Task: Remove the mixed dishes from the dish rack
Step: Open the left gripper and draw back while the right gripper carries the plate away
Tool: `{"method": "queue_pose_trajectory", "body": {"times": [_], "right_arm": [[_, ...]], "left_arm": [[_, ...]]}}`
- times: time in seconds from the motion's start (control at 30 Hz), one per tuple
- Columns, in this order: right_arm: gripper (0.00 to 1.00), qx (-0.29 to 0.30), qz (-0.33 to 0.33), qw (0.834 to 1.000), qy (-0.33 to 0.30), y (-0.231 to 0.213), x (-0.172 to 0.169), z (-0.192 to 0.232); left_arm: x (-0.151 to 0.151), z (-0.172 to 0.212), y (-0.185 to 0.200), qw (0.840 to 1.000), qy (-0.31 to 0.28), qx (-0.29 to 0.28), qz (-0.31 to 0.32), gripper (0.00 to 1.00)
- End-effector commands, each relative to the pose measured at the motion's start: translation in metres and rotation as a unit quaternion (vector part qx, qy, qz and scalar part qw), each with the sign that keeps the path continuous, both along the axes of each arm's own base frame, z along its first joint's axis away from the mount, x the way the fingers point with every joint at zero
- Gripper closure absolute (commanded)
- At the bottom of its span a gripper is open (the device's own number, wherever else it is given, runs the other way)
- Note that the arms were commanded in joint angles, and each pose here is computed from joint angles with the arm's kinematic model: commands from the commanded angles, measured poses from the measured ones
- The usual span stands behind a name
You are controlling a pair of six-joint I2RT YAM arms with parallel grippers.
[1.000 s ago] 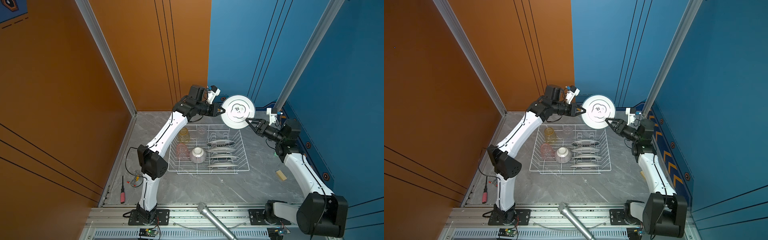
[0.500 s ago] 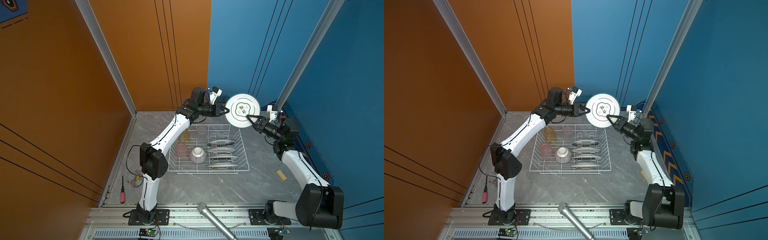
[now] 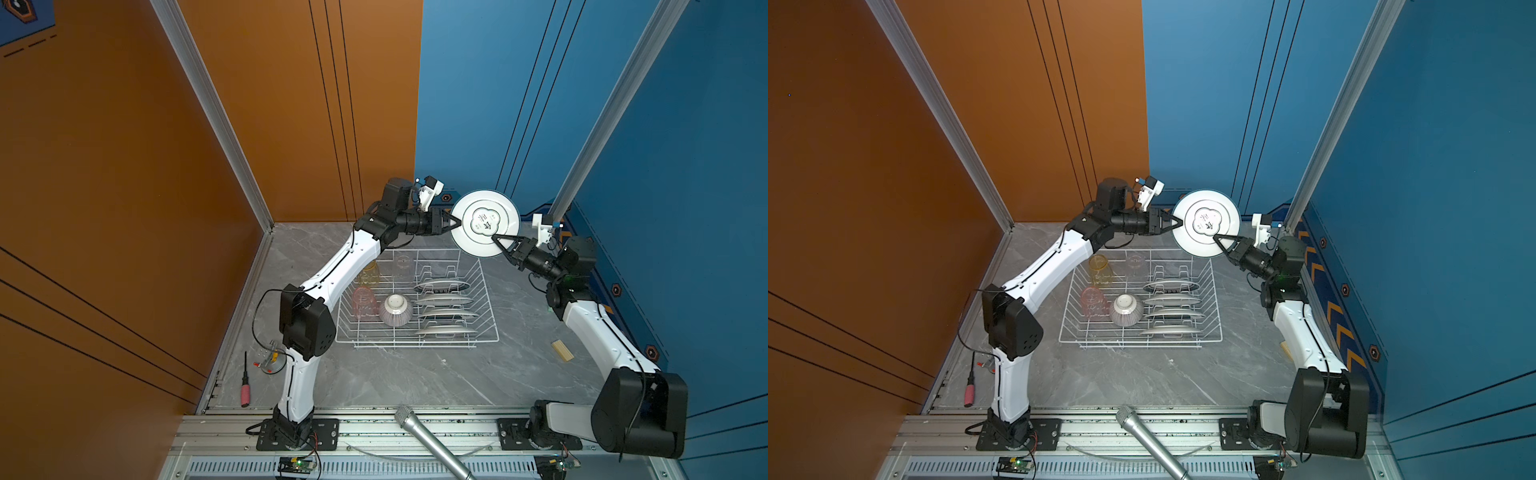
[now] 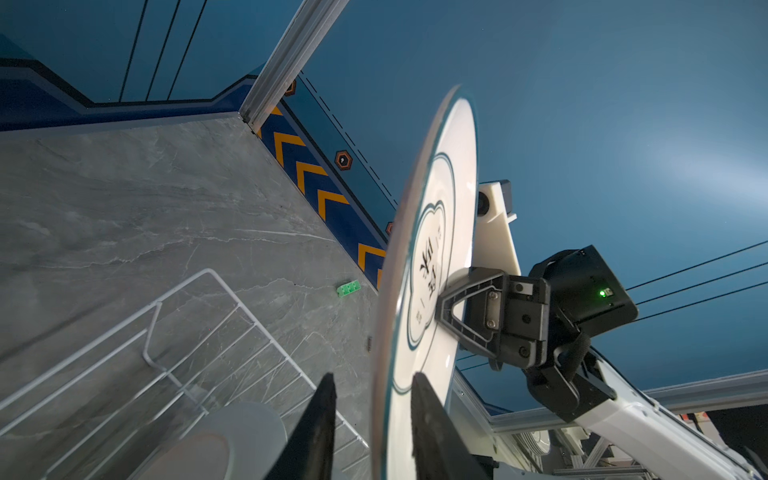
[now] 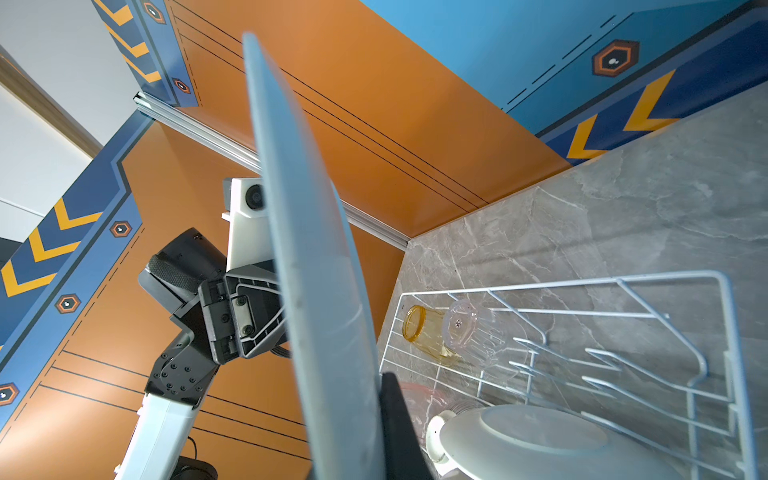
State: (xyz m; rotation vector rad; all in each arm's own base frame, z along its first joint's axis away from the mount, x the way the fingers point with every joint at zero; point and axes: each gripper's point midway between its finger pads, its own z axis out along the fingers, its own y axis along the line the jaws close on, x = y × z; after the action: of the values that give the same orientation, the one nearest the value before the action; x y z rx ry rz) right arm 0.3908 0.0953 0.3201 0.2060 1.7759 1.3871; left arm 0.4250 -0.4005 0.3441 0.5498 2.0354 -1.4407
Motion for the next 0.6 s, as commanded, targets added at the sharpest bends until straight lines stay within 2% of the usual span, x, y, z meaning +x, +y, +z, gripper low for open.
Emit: {"method": "queue_pose_trajectory", "body": {"times": [0.0,0.13,0.2,0.33,0.47,0.57], "right_arm": [[1.0,-0.001,-0.025,1.0,-0.019,-0.014,0.001,0.022],[1.0,-0.028,-0.076,0.997,0.017,-0.044,0.007,0.004],[1.0,-0.068,-0.115,0.99,0.054,-0.065,0.008,-0.015],[1.0,-0.175,-0.181,0.959,0.128,-0.104,0.002,-0.056],[1.0,-0.207,-0.226,0.934,0.183,-0.139,-0.001,-0.092],[1.0,-0.238,-0.24,0.913,0.228,-0.158,-0.005,-0.122]], "left_arm": [[-0.008,0.019,0.011,0.999,-0.044,0.006,0.017,0.58],[-0.008,0.01,0.029,0.996,-0.059,0.046,0.045,0.57],[-0.009,0.001,0.043,0.991,-0.07,0.093,0.069,0.57],[-0.009,-0.015,0.082,0.969,-0.093,0.19,0.124,0.57],[-0.008,-0.023,0.127,0.945,-0.1,0.256,0.175,0.57],[-0.008,-0.025,0.158,0.933,-0.096,0.28,0.206,0.57]]}}
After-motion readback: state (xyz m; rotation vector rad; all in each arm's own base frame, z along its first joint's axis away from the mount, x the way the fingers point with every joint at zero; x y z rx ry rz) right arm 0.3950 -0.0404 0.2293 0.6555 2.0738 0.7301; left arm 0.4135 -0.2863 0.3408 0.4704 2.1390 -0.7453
